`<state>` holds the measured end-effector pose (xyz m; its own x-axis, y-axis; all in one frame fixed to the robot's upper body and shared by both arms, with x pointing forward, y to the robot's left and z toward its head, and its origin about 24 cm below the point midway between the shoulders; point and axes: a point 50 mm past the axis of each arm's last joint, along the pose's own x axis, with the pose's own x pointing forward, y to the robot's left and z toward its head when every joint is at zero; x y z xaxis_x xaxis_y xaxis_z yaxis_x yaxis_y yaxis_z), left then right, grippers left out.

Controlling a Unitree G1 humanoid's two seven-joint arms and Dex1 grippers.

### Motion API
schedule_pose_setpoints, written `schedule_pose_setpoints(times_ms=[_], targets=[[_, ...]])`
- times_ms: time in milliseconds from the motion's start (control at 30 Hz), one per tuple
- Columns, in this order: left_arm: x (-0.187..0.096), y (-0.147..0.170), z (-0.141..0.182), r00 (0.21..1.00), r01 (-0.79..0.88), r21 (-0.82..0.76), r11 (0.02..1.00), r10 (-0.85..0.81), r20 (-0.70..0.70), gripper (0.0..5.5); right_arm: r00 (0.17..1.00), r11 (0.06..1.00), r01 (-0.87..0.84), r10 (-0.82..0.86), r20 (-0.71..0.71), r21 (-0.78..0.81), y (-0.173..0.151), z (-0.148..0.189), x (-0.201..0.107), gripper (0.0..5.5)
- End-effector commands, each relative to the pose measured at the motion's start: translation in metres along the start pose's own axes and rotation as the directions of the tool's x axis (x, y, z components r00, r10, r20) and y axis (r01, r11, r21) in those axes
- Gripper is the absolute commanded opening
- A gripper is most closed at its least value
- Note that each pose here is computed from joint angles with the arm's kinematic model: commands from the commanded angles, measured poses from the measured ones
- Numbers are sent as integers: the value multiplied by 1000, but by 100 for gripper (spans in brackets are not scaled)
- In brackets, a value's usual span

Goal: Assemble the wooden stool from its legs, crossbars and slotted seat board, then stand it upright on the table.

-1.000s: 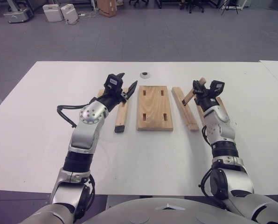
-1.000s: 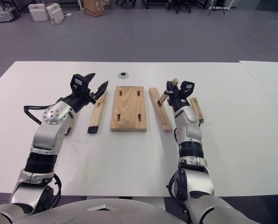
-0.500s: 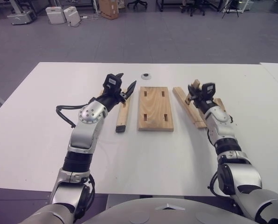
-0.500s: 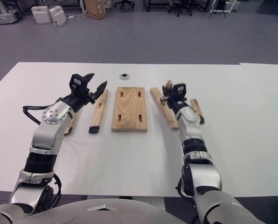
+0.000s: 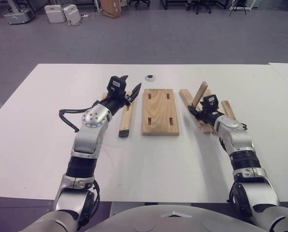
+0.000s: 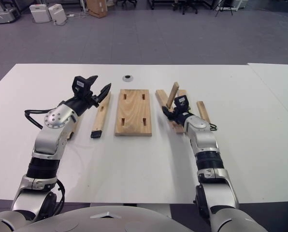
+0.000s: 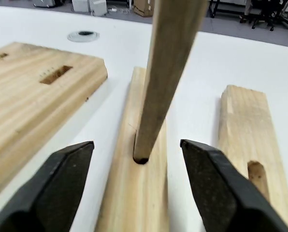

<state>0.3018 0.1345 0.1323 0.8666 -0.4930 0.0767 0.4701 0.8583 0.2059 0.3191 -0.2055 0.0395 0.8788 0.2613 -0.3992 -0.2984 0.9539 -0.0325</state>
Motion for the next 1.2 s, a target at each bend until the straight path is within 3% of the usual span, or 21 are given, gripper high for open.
schedule_pose_setpoints(times_ms=[33, 333, 433, 500, 567, 700, 767, 900, 1200], targets=[[1, -1, 0, 1000, 4, 1, 1000, -4, -10, 302, 992, 999, 32, -30, -122, 16, -5, -15, -2, 335], [5, -3, 3, 1000, 2, -48, 999, -1, 2, 302, 985, 995, -10, 26, -168, 96, 3, -17, -4, 207], [8, -3, 7, 1000, -14, -144, 989, 17, 21, 302, 999, 980, -6, 16, -49, 198, -1, 7, -4, 207], [11, -5, 11, 998, -4, -315, 949, 23, 58, 342, 994, 976, -93, 80, 73, 199, 5, 30, -9, 207], [16, -7, 11, 997, -17, -488, 872, 55, 63, 376, 977, 971, -178, 155, 146, 159, 15, 44, -16, 207], [31, -23, 10, 999, 34, -811, 584, 6, 46, 412, 912, 937, -346, 327, 246, 38, 41, 62, -31, 207], [36, -32, 18, 996, 90, -882, 462, -42, 79, 412, 866, 903, -428, 419, 272, -30, 56, 69, -38, 207], [35, -43, 18, 991, 107, -930, 351, -108, 74, 412, 783, 833, -539, 550, 291, -125, 78, 74, -50, 207], [25, -43, 6, 993, 45, -936, 349, -118, 3, 247, 739, 803, -571, 594, 318, -172, 88, 78, -58, 207]])
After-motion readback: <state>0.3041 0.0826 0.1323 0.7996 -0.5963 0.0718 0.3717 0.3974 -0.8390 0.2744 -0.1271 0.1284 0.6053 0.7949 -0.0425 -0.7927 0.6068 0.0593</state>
